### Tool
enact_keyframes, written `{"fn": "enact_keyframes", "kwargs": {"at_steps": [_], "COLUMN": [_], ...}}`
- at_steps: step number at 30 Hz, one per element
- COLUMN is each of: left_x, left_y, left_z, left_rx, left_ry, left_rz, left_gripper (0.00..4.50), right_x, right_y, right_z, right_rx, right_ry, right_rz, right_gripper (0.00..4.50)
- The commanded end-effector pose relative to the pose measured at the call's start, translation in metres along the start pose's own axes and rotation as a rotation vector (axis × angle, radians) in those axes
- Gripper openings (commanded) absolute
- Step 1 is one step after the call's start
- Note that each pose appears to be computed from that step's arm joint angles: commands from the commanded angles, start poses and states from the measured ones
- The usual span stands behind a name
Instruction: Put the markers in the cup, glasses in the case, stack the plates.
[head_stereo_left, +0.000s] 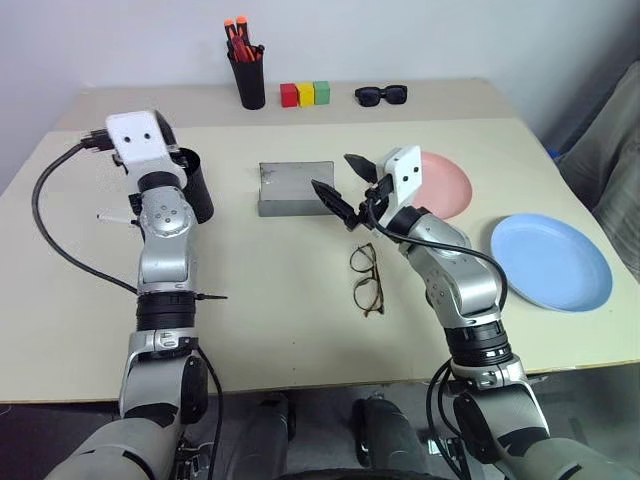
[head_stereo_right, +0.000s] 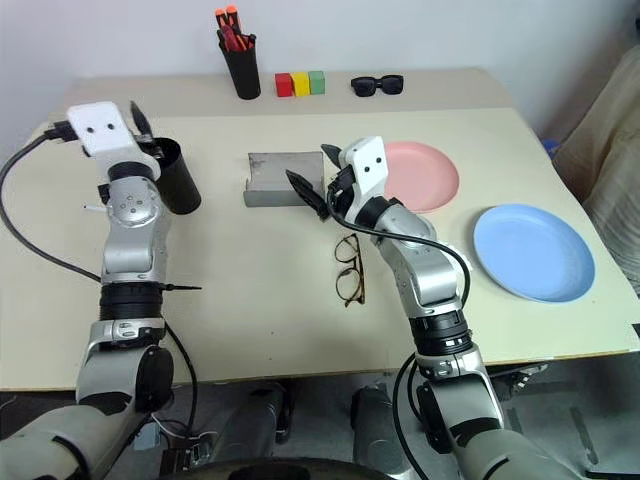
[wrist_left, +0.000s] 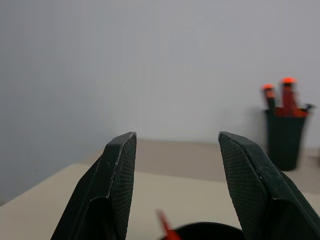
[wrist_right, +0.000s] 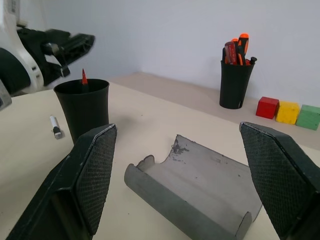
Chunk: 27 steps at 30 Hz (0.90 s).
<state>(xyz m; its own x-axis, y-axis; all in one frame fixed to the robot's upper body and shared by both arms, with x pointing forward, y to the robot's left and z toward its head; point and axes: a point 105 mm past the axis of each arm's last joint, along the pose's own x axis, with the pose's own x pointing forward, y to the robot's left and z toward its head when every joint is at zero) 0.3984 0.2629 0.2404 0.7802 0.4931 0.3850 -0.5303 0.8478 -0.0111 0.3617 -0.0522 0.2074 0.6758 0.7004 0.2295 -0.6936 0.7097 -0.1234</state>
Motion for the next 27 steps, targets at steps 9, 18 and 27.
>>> {"fn": "enact_keyframes", "kwargs": {"at_steps": [9, 18, 27], "left_x": [-0.010, -0.015, -0.011], "left_y": [0.052, 0.040, 0.044], "left_z": [-0.063, -0.090, -0.111], "left_rx": [0.024, 0.013, -0.144], "left_ry": [0.692, 0.877, 0.964], "left_rz": [0.286, 0.272, 0.358], "left_gripper": [4.43, 4.43, 4.43], "right_x": [0.000, 0.001, -0.005], "right_y": [0.007, 0.010, 0.011], "right_z": [0.006, 0.003, -0.001], "right_rx": [-0.002, -0.002, 0.002], "right_ry": [-0.031, -0.027, -0.017], "right_rz": [0.023, 0.036, 0.023], "right_gripper": [4.00, 4.00, 4.00]}}
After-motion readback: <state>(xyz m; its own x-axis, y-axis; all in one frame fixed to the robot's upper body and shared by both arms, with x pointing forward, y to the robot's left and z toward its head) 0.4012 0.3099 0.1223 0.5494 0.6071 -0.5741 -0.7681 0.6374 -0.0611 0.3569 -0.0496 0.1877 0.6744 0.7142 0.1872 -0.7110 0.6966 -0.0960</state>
